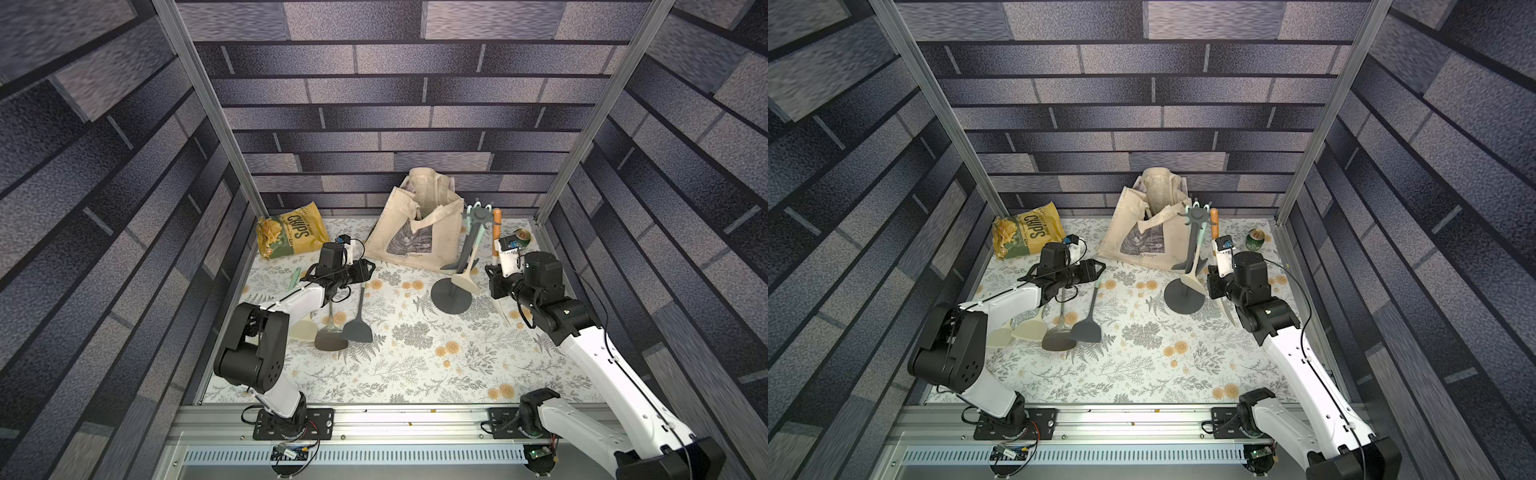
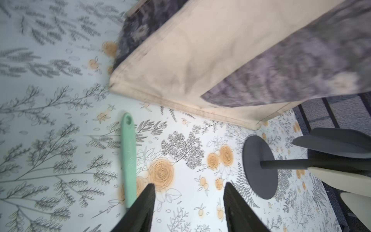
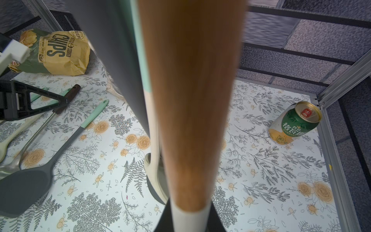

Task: Take the spatula off the kitchen utensil rack
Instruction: Place the spatula at the center of the board, then take off the spatula from the rack.

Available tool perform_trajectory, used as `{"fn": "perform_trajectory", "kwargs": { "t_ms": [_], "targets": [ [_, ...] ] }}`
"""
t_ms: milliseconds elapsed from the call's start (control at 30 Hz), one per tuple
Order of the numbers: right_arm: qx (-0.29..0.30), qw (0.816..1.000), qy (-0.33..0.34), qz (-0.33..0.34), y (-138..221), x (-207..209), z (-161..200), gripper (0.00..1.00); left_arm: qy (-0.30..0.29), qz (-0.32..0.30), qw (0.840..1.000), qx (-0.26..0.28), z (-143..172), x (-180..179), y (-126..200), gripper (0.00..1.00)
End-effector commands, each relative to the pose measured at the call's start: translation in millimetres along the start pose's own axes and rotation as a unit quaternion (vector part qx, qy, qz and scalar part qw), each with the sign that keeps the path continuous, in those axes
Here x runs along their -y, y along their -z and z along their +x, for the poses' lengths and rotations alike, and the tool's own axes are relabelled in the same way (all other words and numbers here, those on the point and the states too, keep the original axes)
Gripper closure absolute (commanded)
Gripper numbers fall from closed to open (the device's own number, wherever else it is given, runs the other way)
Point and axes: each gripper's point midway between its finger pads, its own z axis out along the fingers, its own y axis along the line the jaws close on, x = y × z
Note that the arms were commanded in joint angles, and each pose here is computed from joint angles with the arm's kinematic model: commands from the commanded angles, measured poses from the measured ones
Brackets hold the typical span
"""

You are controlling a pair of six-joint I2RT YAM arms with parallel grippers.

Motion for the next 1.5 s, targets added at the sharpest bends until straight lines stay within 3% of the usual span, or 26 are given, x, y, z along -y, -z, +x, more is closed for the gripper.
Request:
{"fn": "perform_trajectory", "kwargs": {
  "t_ms": [0,200,400,1133,1267,1467],
  "targets": [
    [0.004,1.000,0.006,-0.012,8.9,-4.5,-6.5,1.00,-0.083,0.062,0.992,0.074,-39.5,62.2,24.5,0.42],
    [0.015,1.000,0.011,-0.007,14.4,-3.0,-16.1,1.00,-0.150,0.193,0.962,0.118,-64.2,168.8,48.6,0.41],
    [0.034,0.999,0.014,0.005,25.5,1.0,-32.3,1.00,-0.175,0.243,0.945,0.135,-69.6,220.7,47.6,0.40],
    [0.073,0.991,0.019,0.113,46.4,37.0,-50.7,1.00,-0.183,0.293,0.930,0.129,-76.3,255.6,52.7,0.38],
    [0.089,0.990,0.014,0.110,55.0,35.6,-51.6,1.00,-0.189,0.303,0.924,0.137,-79.8,263.4,68.1,0.38],
    [0.124,0.991,0.016,0.043,67.8,11.7,-40.5,1.00,-0.204,0.338,0.907,0.148,-80.3,283.5,106.4,0.37]
  ]
}}
